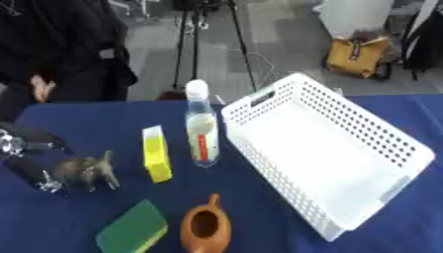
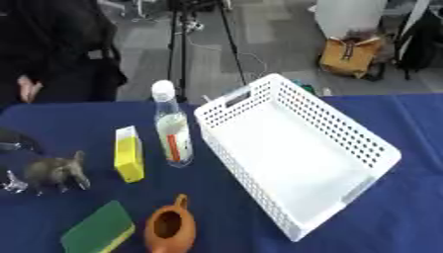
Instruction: Pick up objects on the table and place them in the box.
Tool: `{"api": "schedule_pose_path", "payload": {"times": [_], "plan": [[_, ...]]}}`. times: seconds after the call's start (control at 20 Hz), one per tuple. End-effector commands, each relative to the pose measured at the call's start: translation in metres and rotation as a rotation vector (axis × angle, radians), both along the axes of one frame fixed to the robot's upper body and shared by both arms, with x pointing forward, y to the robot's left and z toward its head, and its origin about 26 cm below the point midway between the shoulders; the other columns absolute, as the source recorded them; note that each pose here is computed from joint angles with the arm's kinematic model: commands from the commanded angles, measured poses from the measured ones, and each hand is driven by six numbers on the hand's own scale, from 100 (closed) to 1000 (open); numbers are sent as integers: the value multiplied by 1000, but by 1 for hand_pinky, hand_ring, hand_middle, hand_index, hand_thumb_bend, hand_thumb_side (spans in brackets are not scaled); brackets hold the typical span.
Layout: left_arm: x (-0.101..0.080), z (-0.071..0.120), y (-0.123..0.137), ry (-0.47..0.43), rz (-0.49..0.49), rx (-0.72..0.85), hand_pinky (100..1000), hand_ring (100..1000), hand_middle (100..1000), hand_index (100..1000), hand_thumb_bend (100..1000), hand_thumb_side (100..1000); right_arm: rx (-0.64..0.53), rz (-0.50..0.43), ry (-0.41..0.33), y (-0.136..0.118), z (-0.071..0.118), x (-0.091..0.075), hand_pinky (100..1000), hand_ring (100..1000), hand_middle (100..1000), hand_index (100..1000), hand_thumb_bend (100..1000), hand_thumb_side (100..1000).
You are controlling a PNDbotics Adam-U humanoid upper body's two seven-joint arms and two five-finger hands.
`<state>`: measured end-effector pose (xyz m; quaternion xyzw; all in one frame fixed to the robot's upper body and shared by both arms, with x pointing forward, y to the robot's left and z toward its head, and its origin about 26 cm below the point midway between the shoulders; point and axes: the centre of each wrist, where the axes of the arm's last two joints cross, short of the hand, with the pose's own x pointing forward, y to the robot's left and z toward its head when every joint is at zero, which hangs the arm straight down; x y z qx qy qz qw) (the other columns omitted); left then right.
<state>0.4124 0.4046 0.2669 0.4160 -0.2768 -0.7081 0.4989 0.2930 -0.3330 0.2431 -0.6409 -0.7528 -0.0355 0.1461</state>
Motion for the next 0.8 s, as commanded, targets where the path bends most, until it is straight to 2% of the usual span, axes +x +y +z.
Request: {"api": "schedule_pose_path", "payload": {"times": [0.05,0.4,0.8], "plan": [[2,13,9,-40,42,37,1000,1000,1000,1000,643,734,-13,12,-22,1,7,-2,637,663,582,582,100,568],[13,9,13,-55,79,65,1000,1000,1000,1000,629,763,-14,16,-18,1,7,-2,637,662,581,582,100,564],[21,-2,18,-10,110,59,1000,1000,1000,1000,651,747,-11,18,-26,1,8,-2,637,661,581,582,100,581]]}}
